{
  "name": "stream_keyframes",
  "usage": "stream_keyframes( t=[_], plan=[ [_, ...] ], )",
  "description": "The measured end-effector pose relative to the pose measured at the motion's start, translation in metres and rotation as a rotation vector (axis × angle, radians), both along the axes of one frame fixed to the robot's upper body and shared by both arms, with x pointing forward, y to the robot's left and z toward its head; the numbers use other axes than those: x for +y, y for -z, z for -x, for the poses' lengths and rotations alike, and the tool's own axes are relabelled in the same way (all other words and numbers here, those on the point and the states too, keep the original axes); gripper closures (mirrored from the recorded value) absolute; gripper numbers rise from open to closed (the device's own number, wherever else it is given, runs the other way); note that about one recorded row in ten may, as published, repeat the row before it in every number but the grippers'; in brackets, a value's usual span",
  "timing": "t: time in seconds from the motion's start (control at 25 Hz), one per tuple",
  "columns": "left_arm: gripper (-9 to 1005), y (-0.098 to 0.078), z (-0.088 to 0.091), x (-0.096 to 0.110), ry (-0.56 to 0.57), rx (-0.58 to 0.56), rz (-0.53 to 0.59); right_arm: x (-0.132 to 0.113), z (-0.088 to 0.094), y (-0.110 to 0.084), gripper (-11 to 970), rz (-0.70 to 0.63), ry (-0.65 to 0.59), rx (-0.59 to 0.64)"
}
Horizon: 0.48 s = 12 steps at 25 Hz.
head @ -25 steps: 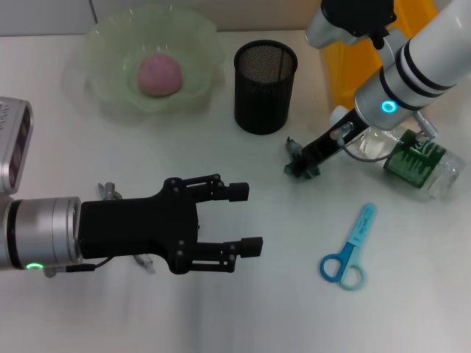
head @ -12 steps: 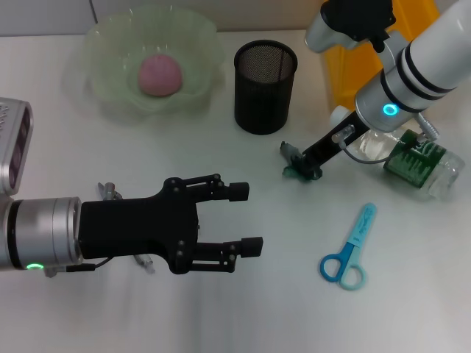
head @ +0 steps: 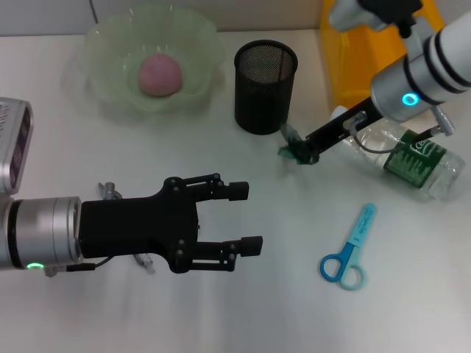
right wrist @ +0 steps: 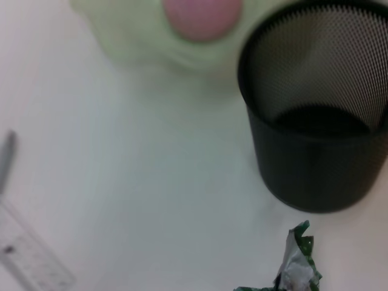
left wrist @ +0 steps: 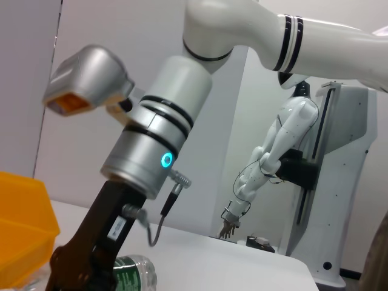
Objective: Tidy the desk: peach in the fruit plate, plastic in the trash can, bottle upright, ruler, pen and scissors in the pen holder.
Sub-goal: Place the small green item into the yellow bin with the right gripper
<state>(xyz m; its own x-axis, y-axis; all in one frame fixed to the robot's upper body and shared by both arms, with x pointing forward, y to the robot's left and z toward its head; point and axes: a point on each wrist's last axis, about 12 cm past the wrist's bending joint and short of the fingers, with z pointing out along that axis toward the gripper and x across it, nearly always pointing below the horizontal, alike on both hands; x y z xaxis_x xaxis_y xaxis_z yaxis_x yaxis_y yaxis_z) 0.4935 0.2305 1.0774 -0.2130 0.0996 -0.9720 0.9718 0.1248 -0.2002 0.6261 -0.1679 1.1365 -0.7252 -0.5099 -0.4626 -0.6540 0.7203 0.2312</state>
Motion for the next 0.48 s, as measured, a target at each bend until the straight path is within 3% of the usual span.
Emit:
stream_keyframes(
  t=[0.48],
  plan=[
    [195,-0.001,-0.003,0.003,-0.027,-0.006,0.005,-0.049,0.040,-0.038,923,-0.254,0.048,-0.199]
  ],
)
